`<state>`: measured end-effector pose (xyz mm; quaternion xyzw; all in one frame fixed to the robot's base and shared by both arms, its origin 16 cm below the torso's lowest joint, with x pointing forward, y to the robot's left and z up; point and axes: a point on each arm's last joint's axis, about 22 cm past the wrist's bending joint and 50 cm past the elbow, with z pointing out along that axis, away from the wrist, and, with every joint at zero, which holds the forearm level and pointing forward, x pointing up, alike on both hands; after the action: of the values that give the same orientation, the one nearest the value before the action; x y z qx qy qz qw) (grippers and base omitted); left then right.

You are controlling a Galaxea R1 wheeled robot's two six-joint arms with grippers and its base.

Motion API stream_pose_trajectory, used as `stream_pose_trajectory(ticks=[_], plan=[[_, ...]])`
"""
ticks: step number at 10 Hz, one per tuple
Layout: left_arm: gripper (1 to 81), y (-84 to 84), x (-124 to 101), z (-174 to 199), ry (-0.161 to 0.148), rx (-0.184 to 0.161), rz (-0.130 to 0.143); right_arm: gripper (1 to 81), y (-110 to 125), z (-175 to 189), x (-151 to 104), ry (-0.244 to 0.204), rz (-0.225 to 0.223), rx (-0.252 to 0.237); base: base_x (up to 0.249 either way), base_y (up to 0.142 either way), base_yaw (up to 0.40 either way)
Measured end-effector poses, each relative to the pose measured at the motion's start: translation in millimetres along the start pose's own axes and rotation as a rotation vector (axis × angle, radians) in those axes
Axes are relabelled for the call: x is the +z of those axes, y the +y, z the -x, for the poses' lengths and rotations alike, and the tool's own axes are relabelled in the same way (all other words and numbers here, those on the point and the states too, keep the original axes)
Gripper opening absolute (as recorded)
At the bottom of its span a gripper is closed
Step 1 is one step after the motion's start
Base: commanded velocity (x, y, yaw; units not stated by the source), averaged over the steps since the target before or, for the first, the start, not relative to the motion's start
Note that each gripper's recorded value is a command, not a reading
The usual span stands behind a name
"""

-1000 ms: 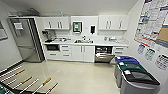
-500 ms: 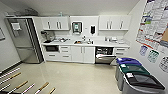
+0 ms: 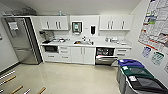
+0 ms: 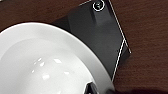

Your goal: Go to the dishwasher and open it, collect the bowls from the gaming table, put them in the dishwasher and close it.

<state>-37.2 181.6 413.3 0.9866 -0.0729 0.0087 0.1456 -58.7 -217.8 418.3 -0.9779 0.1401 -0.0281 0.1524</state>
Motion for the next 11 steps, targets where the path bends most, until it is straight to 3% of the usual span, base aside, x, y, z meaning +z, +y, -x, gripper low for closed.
stream_pose_trajectory(ticks=[5,11], plan=[[1.0,-5.0,-0.9,0.5,-0.002,-0.001,-0.008,1.0,-3.3,0.6,0.8,-0.001,-0.005,0.001,0.157,-0.057,0.0],[1.0,0.2,0.2,-1.7,0.001,0.0,-0.001,1.0,-1.0,0.1,0.2,0.0,-0.002,0.0,0.154,-0.078,0.0]])
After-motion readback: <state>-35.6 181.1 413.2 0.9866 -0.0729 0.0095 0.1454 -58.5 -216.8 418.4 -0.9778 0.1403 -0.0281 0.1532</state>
